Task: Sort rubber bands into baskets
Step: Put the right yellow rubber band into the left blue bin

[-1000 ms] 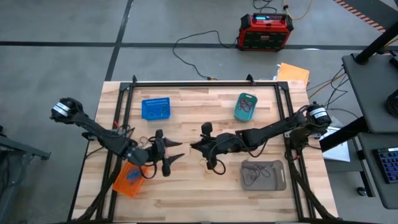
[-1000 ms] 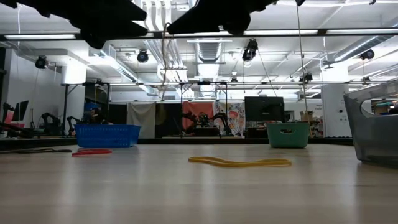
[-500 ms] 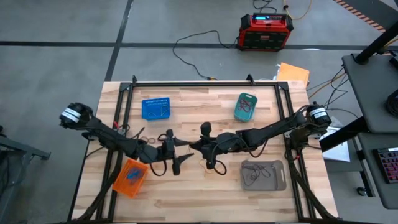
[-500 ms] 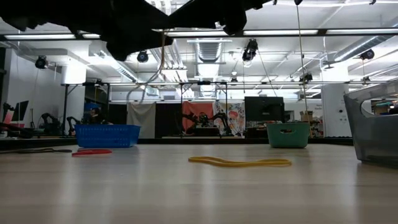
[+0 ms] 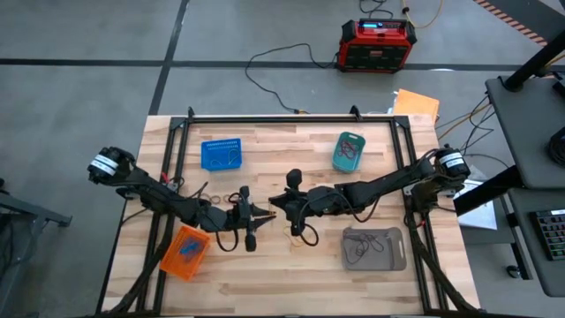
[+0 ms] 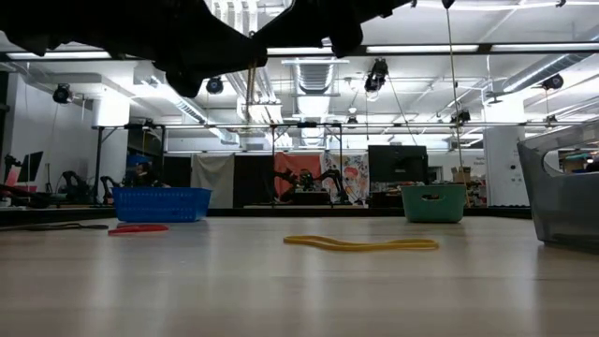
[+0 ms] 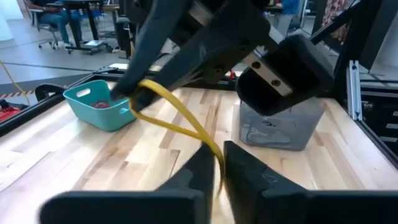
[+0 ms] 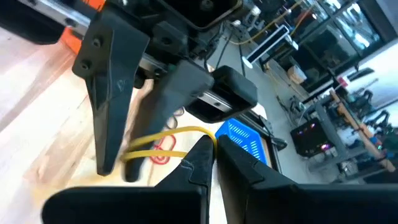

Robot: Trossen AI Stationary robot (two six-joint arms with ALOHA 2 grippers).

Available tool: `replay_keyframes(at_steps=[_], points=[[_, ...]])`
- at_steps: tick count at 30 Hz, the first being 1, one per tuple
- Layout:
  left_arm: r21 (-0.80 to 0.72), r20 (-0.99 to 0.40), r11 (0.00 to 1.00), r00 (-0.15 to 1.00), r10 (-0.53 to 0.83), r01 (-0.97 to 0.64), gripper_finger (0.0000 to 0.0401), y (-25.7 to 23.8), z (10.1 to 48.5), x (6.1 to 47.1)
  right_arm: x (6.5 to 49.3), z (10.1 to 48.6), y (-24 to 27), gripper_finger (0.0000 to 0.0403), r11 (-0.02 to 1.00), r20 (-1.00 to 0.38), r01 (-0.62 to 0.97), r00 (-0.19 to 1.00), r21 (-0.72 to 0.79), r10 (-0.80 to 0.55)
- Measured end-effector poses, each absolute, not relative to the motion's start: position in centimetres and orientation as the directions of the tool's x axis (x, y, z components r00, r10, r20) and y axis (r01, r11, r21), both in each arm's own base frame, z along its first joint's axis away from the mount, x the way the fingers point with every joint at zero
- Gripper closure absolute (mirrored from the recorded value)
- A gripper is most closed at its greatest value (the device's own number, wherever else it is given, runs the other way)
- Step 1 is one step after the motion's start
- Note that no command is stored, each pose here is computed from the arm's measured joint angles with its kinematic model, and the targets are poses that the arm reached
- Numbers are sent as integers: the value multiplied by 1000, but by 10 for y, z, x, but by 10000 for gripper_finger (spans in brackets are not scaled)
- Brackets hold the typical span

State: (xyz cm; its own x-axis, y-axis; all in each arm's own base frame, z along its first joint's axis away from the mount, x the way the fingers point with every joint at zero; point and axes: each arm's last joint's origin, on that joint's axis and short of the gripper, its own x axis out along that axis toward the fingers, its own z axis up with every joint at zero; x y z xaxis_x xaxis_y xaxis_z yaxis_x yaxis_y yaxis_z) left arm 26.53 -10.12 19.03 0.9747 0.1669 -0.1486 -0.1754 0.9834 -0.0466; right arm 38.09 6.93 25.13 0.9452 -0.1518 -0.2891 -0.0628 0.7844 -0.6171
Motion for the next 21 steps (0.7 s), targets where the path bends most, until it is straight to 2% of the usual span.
replay_keyframes(at_steps=[10, 17, 21], points=[[-35, -150, 981, 972, 182, -189, 400, -99, 196, 262, 381, 252, 66, 381, 843, -295, -25, 942, -538, -160], [-86, -187, 960, 951, 247, -267, 401, -90, 208, 251, 373, 267, 55, 307, 906, -283, 71, 937, -416, -203], [-93, -217, 931, 920, 326, -352, 401, -82, 214, 241, 366, 271, 44, 265, 931, -329, 106, 917, -351, -228]])
